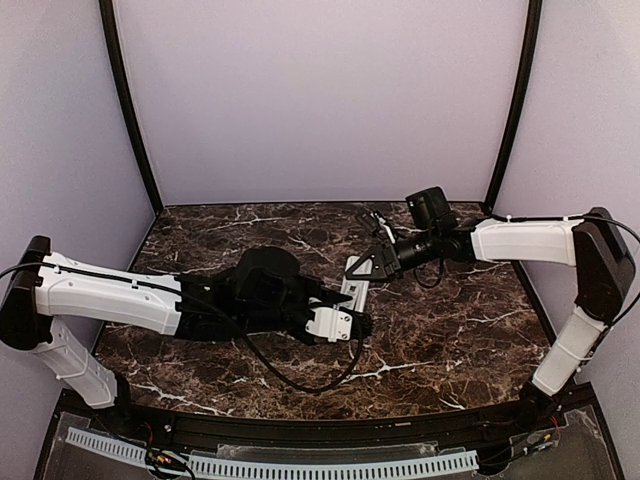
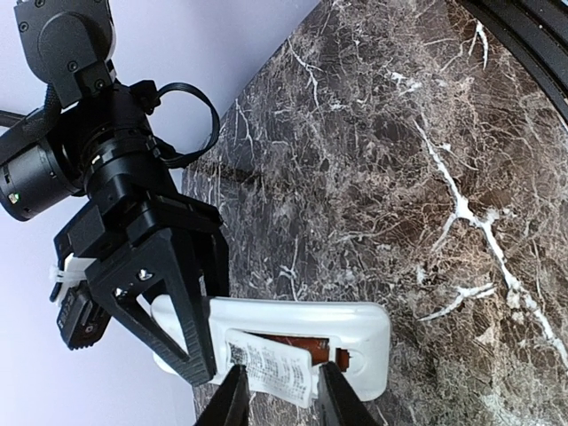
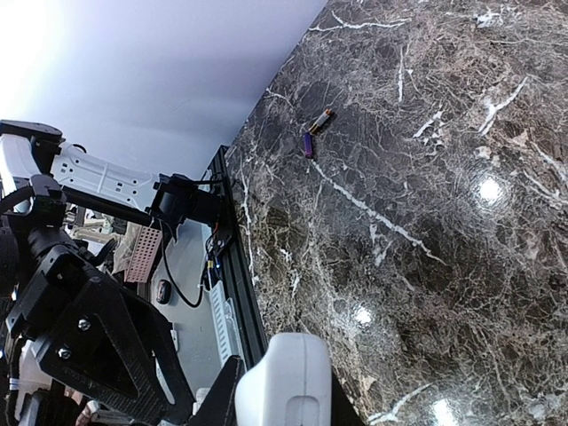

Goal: Load the batteries into the remote control
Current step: Remove the battery cover from the remote control.

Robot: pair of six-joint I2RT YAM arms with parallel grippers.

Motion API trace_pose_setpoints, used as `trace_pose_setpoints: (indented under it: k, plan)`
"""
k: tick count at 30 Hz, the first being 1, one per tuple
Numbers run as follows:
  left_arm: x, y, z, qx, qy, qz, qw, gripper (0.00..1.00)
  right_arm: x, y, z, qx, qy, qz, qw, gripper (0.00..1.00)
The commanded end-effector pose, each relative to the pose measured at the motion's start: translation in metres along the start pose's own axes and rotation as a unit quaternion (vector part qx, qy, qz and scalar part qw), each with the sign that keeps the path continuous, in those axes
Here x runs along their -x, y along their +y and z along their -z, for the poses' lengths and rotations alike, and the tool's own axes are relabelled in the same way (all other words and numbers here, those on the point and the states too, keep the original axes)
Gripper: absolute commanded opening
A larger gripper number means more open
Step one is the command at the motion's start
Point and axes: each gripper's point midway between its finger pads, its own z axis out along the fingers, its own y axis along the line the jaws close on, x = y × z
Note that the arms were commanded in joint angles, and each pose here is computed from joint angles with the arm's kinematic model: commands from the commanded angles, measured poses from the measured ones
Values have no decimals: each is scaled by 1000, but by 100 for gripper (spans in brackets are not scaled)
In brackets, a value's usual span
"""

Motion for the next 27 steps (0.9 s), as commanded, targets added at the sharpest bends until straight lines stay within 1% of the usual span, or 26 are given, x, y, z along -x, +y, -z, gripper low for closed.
trace_pose_setpoints:
  k: [1, 6, 13, 20, 24, 26, 27]
  plan:
    - [3, 15, 9, 30, -11, 7, 999, 27, 1, 8, 3, 19, 4, -8, 1000, 0]
    - [-5, 0, -2, 10, 3, 5, 1000, 27, 11, 14, 8, 35, -12, -12, 999, 0]
    - [-10, -3, -6, 9, 14, 6, 1000, 27, 17, 13, 11, 43, -22, -18, 999, 0]
    - [-13, -2, -5, 8, 21, 10, 1000, 27, 18, 5, 15, 34, -31, -27, 999, 0]
    - [-13, 3, -3, 17, 18, 31, 999, 32, 18, -3, 16, 23, -38, -33, 998, 0]
    - [-13, 10, -1, 28, 16, 60, 998, 38, 20, -9, 19, 12, -46, -36, 998, 0]
    - [-15, 15, 0, 35, 16, 87, 995, 42, 21, -13, 20, 5, -51, -39, 998, 0]
